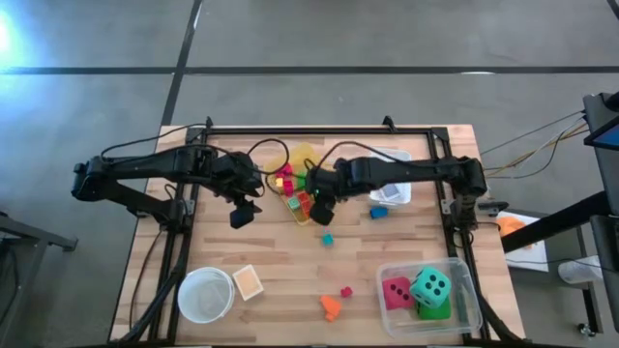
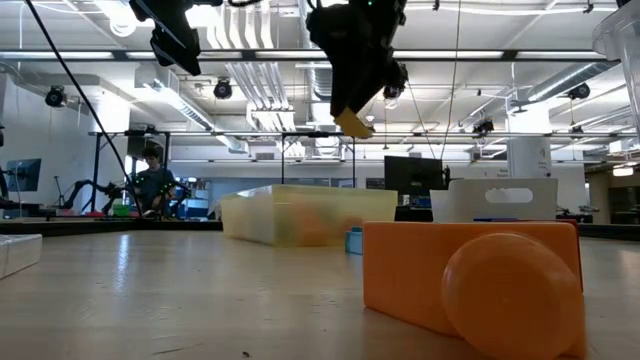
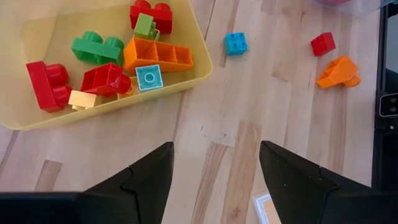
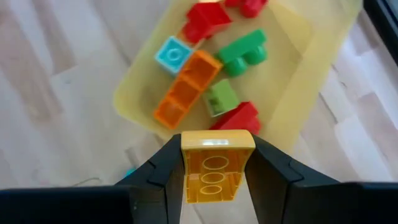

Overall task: Pick & Place Toys
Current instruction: Put the yellow game piece into the yellow bin

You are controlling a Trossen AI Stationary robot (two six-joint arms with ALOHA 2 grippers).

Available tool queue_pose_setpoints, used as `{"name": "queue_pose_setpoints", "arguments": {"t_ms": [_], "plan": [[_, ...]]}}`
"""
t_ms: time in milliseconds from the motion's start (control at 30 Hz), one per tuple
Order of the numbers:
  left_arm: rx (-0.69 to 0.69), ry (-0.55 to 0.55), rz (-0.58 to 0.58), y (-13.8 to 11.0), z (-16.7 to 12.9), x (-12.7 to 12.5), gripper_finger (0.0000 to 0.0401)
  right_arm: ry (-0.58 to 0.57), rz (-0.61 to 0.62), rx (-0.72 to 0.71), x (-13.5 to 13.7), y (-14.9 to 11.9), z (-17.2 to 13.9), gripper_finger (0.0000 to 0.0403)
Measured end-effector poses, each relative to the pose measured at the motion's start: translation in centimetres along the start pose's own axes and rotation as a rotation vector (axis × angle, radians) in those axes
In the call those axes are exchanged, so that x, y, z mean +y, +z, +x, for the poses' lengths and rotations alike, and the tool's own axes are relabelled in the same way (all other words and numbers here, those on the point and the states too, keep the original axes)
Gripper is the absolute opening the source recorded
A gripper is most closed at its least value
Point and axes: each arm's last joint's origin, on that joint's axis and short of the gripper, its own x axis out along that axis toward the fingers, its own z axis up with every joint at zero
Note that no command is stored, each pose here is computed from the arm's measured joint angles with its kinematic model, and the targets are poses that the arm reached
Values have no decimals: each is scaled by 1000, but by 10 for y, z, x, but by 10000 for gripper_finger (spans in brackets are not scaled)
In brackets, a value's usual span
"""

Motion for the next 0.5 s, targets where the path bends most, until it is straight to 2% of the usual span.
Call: {"name": "queue_pose_setpoints", "arguments": {"t_ms": [300, 500], "plan": [[0, 0, 0, 0, 0, 0, 240, -26, 113, -29, -35, 15, 17, 126], [-1, 0, 0, 0, 0, 0, 240, -10, 155, -24, -48, 10, 42, 126]]}}
